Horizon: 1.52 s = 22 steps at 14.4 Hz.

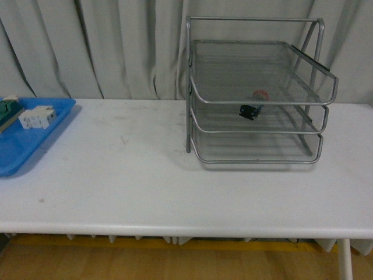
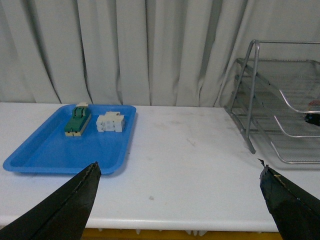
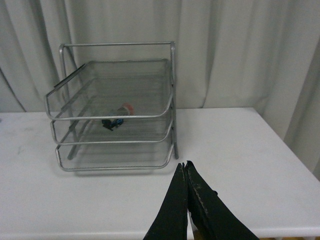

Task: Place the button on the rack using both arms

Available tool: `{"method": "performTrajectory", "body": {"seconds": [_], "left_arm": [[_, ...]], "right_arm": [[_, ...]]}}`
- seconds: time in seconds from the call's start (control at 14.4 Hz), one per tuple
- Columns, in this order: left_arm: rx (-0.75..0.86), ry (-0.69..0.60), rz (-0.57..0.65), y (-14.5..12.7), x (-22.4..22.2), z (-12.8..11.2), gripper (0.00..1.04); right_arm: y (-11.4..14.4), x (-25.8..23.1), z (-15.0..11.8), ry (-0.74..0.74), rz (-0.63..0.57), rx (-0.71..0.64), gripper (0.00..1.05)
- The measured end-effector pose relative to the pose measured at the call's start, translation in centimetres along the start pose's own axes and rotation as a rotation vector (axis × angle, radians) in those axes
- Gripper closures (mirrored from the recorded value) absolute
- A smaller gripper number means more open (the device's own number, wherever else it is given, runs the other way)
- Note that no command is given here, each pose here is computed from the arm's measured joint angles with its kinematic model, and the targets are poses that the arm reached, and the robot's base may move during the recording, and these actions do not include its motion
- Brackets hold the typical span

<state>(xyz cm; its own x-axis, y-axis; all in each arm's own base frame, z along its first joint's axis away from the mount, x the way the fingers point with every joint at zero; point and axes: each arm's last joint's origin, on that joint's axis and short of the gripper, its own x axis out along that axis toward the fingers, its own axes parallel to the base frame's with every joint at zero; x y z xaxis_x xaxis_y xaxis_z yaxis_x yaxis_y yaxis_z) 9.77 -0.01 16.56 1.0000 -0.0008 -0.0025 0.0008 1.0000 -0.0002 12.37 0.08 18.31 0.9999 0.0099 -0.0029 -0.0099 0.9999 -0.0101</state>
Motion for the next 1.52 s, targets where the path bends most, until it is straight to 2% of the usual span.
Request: {"method": "performTrajectory", "body": {"seconds": [0.49,1.39,1.52], "left_arm": [[0.000,0.000,0.000,0.0,0.0,0.0,0.07],[0.000,0.000,0.000,0.0,0.0,0.0,0.07],[0.000,0.000,0.000,0.0,0.0,0.0,0.07]], "right_arm": [[-0.1,-1.1,-1.4,-0.008,-0.010,0.002,1.03],[0.0,-2.6,-1.6,-0.007,-0.010,0.002,1.02],[0.0,-2.6,-1.6,-0.007,-0.010,0.002,0.83]]}}
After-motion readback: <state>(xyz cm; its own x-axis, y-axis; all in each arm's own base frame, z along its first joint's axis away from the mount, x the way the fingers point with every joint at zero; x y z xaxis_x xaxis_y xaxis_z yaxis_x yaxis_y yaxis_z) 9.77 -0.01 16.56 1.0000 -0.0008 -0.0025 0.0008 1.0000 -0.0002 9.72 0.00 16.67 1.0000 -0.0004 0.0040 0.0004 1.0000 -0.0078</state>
